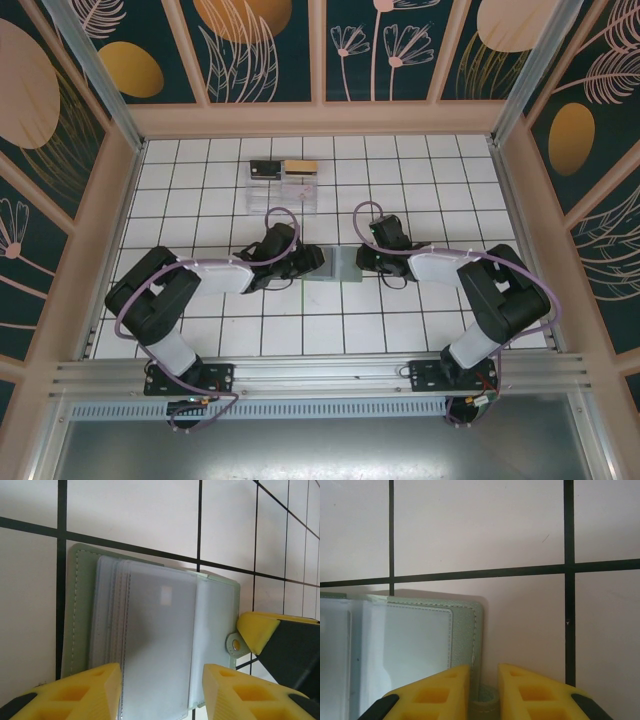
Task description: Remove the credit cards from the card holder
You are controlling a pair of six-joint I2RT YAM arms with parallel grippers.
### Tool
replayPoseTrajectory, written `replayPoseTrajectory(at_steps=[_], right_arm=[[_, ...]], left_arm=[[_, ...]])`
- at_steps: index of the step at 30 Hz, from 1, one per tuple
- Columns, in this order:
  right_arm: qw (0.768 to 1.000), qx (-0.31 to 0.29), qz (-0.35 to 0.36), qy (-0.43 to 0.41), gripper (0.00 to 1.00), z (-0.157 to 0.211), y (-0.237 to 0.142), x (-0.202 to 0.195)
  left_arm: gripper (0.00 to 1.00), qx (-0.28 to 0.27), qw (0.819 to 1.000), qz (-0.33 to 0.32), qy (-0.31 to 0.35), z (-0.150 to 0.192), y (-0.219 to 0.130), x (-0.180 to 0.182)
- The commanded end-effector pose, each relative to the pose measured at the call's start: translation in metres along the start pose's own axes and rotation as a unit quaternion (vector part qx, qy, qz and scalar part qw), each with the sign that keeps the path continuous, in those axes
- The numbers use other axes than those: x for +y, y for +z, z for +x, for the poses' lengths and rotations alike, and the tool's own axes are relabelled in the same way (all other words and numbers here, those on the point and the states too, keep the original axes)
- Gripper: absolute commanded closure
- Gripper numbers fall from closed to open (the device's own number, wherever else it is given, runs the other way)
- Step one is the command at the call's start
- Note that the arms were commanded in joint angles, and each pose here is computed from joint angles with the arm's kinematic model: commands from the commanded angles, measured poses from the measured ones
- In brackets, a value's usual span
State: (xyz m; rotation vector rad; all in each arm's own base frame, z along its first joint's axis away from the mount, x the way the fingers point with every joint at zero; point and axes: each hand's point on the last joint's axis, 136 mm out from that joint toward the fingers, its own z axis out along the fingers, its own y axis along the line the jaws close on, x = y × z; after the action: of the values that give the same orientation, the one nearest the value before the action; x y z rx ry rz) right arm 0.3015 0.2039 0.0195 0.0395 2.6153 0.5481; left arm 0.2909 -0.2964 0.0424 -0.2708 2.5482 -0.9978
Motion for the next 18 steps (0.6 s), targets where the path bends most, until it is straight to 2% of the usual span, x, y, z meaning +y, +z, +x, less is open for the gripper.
replayPoseTrajectory(at_steps=[1,8,18], right_arm=[[1.000,0.019,-0.011,-0.008,0.76,0.010,0.005,0.002],[1.000,0.020,-0.012,-0.007,0.76,0.010,0.006,0.002],[1.000,0.023,-0.015,-0.004,0.77,0.011,0.007,0.003]], left_arm=[[0.52,0.010,1.000,0.003,0.014,0.002,0.004,-0.006],[0.52,0.020,0.999,0.019,0.024,0.006,0.006,-0.016],[0.54,0.013,0.999,-0.004,0.033,0.004,0.004,-0.012]])
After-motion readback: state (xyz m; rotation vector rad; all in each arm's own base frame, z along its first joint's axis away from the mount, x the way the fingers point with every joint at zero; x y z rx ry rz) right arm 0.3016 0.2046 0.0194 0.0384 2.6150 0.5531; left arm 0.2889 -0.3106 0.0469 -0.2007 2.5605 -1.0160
